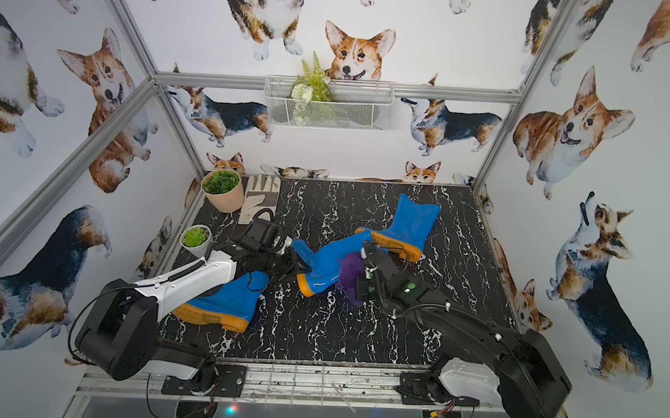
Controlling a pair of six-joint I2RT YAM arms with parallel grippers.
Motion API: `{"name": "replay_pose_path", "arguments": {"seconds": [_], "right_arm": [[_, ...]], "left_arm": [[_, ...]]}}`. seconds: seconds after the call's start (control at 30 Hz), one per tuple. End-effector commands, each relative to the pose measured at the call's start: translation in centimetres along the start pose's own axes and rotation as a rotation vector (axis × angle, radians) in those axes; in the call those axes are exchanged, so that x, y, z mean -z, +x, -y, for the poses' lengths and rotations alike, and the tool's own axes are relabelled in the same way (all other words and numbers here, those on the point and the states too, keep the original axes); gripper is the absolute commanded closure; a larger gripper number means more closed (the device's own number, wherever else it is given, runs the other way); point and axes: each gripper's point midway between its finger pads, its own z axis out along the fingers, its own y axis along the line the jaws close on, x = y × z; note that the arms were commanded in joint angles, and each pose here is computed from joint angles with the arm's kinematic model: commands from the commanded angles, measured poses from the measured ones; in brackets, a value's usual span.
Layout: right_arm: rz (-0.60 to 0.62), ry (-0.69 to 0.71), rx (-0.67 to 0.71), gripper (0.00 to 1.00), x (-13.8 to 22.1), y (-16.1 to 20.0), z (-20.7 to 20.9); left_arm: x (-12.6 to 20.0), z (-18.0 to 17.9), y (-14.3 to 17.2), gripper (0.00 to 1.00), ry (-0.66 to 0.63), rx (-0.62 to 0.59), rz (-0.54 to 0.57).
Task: Wipe the rubber boots with a cloth
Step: Wipe the dirt off the rubber boot.
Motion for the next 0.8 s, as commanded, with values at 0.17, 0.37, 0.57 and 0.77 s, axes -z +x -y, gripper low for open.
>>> {"name": "replay_pose_path", "arguments": {"seconds": [0.17,0.37,0.57,0.77], "right_arm": [[0.061,-0.042,-0.028,1.00,4.9,-0.6,0.0],[0.022,-0.177,0.322,1.00,3.0,1.5,-11.5],[-0.089,-0.061,0.333,1.00,-1.3,2.3,-10.5],[-0.148,0.123,-0.163,1.00,-0.8,2.8,3.1]], "left_arm": [[-0.7,2.0,-0.2,1.00,0.071,-0.059,-0.050],[-0.8,2.0,-0.3,1.00,0.065,-0.060,-0.048],[-0.5,1.6,0.3,1.00,0.044,-0.076,-0.052],[-0.6,-0.6,1.1,1.00,-0.018,-0.097,-0.057]]}}
